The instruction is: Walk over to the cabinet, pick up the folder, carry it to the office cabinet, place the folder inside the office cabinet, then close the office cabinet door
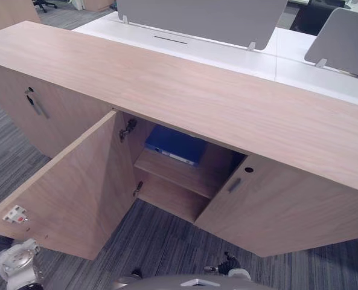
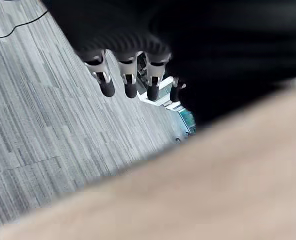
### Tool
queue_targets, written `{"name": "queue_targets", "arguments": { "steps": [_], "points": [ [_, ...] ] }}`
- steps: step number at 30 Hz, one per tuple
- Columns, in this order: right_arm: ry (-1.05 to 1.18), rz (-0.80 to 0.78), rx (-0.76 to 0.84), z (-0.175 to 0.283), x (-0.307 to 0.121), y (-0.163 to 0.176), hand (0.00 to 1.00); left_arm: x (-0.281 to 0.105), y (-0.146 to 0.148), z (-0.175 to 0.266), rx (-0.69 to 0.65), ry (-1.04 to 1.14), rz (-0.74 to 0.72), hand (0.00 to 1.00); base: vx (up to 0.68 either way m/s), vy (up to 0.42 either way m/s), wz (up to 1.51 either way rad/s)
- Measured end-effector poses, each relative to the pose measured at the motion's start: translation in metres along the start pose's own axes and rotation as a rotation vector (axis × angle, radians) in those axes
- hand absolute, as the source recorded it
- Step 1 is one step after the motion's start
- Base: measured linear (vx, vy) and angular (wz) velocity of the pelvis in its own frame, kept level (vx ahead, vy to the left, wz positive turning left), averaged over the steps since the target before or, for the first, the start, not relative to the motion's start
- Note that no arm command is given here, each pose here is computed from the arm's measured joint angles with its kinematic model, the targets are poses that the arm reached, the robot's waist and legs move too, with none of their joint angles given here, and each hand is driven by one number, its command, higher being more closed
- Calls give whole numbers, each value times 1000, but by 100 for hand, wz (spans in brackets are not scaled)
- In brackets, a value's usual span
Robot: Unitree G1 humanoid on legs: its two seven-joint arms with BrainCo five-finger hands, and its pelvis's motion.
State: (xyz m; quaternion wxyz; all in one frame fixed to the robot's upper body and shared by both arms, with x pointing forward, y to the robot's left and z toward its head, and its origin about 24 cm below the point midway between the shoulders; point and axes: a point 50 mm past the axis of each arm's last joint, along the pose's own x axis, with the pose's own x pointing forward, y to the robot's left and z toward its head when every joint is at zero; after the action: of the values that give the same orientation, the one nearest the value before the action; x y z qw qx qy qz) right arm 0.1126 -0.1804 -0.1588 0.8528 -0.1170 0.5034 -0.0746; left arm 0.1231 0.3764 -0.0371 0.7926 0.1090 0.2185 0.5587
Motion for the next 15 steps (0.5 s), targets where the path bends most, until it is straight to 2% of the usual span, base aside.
{"name": "queue_targets", "arguments": {
  "steps": [10, 15],
  "points": [
    [14, 0, -2, -1, 0, 0, 0, -17, -13, -13, 1, 19, -89, 0, -33, -17, 0],
    [18, -1, -3, -1, 0, 0, 0, -40, -24, -31, -39, 52, -185, 0, -18, -7, 0]
  ]
}}
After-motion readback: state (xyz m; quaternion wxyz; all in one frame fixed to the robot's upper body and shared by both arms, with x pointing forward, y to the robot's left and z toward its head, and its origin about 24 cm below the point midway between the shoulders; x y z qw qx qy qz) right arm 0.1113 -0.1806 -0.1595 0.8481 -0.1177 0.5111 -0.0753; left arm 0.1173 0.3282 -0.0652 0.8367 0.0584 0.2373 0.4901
